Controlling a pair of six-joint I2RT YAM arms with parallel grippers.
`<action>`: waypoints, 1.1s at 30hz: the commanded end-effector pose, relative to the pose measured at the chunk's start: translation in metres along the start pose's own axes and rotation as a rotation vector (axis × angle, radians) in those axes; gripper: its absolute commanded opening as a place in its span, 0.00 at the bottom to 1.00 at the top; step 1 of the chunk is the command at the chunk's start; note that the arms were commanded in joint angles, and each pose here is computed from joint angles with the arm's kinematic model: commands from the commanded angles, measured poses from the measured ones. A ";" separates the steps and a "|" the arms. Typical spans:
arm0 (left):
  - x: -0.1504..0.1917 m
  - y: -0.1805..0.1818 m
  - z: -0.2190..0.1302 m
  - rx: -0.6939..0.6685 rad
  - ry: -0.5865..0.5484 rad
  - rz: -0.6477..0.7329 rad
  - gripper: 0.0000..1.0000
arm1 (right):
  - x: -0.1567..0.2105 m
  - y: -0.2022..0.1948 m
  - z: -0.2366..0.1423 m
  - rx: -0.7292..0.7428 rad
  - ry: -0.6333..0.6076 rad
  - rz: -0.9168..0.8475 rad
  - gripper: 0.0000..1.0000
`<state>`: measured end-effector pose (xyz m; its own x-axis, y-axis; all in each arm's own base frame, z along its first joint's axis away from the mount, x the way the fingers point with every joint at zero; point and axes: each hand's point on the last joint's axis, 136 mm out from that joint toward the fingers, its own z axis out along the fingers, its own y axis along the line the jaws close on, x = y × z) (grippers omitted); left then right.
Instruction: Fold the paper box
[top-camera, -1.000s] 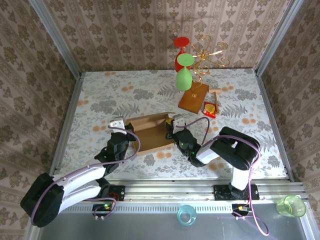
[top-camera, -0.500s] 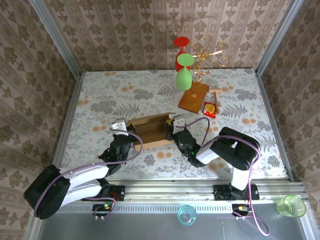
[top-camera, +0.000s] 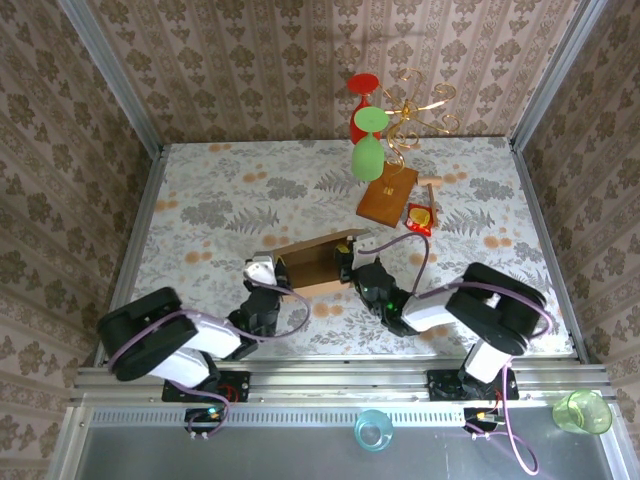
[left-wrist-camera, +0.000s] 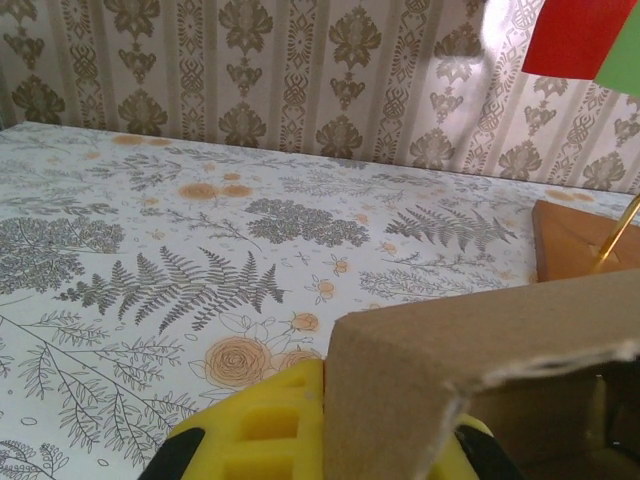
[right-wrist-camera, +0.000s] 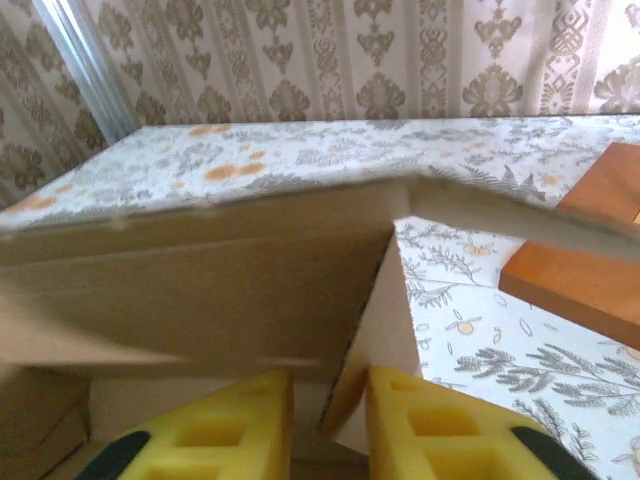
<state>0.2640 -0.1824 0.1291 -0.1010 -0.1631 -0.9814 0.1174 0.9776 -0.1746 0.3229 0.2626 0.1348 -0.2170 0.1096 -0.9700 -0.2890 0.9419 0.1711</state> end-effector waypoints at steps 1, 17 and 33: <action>0.032 -0.005 -0.005 0.015 0.070 0.102 0.00 | 0.007 0.000 -0.014 0.006 0.111 0.070 0.31; 0.044 -0.008 -0.004 -0.063 0.064 0.164 0.00 | 0.001 -0.023 -0.071 0.038 0.279 0.362 0.42; 0.043 -0.023 -0.005 -0.059 0.048 0.204 0.00 | -0.061 0.001 -0.113 0.041 0.250 0.889 0.39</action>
<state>0.2589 -0.2083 0.1256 -0.0509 -0.1392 -0.9890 0.0443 0.9890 -0.1415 0.2287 0.2267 0.2099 -0.5790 0.6189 -0.5307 -0.0096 0.6457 0.7635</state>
